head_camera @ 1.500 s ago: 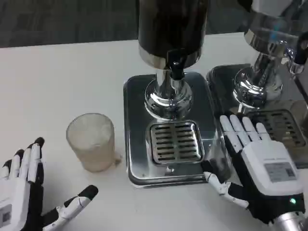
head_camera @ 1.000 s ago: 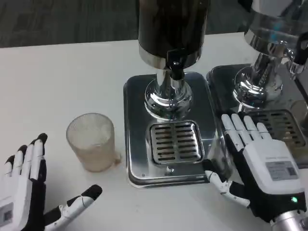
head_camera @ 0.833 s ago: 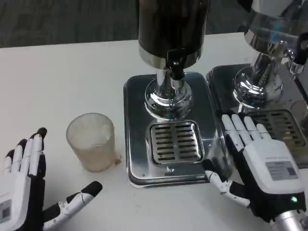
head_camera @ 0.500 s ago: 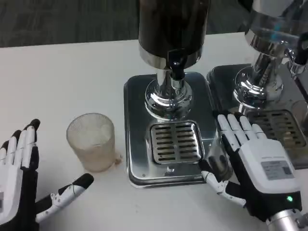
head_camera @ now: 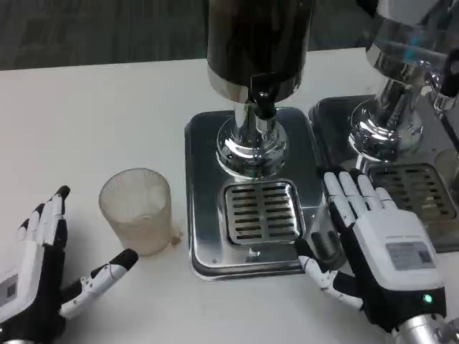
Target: Grasp the cup under the faucet to collect the drink, then remove the cup.
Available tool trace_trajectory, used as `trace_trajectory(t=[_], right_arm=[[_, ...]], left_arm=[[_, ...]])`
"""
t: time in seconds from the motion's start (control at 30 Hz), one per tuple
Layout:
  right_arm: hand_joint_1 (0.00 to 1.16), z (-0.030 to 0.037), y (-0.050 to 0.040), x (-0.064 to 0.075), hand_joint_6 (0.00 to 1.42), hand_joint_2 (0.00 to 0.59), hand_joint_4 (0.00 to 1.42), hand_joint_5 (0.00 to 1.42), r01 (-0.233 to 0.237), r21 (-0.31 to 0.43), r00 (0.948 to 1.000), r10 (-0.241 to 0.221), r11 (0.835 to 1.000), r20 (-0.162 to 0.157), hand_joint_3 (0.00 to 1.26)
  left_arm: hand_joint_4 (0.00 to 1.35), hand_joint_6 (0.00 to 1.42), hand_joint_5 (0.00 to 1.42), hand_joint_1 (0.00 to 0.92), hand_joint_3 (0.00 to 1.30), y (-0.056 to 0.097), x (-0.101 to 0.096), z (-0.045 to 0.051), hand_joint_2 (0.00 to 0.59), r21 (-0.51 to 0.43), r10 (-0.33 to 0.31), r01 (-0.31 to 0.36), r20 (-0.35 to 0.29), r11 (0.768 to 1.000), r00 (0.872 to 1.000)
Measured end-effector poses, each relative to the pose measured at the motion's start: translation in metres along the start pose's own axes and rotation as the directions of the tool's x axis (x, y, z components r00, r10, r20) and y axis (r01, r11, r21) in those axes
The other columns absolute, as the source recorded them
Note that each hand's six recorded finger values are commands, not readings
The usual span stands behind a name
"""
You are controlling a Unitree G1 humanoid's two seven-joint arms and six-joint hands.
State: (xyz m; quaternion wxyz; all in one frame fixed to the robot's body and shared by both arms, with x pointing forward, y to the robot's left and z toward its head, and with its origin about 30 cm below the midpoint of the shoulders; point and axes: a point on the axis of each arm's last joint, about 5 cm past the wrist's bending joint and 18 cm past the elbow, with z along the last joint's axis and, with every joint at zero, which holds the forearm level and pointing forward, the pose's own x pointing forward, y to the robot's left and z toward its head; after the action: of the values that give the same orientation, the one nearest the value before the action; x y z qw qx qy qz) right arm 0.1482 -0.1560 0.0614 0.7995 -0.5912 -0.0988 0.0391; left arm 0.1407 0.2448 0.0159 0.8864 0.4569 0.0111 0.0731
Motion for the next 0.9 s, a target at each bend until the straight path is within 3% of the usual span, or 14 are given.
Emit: trace_trajectory(t=[0.47,0.9], right_arm=[[0.27,0.0075,0.0031,-0.003,0.06,0.383,0.00,0.00,0.006,0.022,0.9998,-0.005,1.000,-0.019,0.00],[0.29,0.0078,0.0044,-0.007,0.06,0.369,0.00,0.00,-0.004,0.008,0.9997,0.005,1.000,-0.024,0.00]], left_arm=[[0.00,0.00,0.00,0.000,0.00,-0.012,0.024,0.0058,0.000,-0.047,-0.058,0.061,0.061,0.997,0.996],[0.00,0.00,0.00,0.056,0.00,-0.019,0.034,0.0096,0.000,-0.038,-0.089,0.093,0.086,0.995,0.992]])
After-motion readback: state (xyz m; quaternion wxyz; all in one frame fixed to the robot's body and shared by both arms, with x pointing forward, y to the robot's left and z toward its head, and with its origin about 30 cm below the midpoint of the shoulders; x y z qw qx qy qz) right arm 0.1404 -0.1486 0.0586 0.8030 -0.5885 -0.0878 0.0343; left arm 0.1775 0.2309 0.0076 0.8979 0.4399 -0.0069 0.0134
